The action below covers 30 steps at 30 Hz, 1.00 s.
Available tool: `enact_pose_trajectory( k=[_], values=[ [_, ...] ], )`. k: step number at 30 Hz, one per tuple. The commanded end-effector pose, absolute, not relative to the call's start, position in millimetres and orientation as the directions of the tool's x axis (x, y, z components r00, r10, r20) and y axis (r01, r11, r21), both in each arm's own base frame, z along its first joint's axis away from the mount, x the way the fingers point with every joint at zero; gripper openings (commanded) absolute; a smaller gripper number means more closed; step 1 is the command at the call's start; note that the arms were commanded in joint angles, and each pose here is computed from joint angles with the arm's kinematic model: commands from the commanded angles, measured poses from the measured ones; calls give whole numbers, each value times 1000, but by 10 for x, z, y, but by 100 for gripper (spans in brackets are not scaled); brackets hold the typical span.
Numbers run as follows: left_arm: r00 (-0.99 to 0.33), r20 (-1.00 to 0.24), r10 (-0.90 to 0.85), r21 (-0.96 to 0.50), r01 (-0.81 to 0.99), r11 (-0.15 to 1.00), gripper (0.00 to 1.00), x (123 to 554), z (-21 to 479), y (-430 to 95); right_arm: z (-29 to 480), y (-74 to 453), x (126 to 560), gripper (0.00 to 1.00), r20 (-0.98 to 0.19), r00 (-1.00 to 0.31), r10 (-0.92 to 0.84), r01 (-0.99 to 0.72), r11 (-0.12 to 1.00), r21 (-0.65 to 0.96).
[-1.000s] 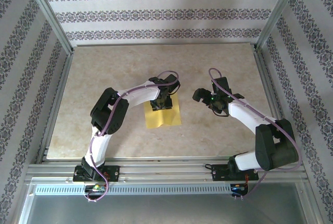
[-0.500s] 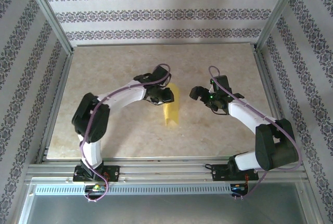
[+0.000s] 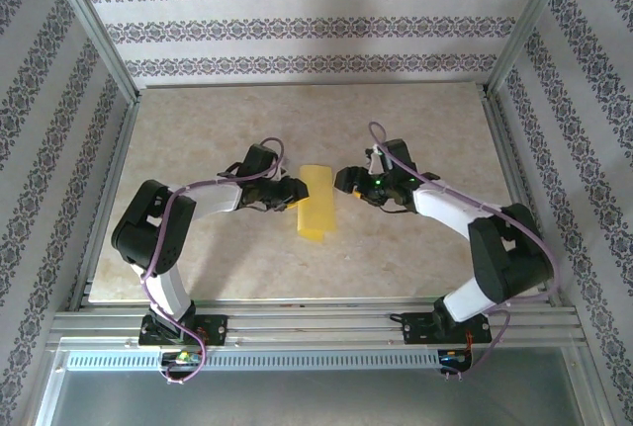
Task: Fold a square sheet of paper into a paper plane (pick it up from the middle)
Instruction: First fold the square sheet of paper in half at the center of the table.
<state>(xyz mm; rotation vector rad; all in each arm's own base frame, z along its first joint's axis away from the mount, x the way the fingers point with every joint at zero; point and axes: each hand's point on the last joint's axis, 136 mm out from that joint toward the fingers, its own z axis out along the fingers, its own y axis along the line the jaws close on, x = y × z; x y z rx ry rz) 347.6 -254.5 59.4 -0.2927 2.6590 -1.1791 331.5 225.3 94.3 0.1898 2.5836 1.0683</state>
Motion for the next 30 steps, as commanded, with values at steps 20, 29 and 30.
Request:
enact_pose_trajectory(
  k=[20, 29, 30],
  values=[
    [-963, -176, -203, -690, -27, 723, 42, 3478, 434, -2344, 378, 3077, 3201, 34, -63, -993, 96, 24, 710, 704],
    [-949, -187, -254, -591, -98, 801, 51, 3353, 566, -2158, 311, 3104, 3190, 31, -42, -995, 94, 38, 709, 704],
    [-948, -189, -256, -595, -97, 798, 51, 3353, 587, -2176, 329, 3119, 3194, 31, -43, -995, 93, 35, 701, 712]
  ],
)
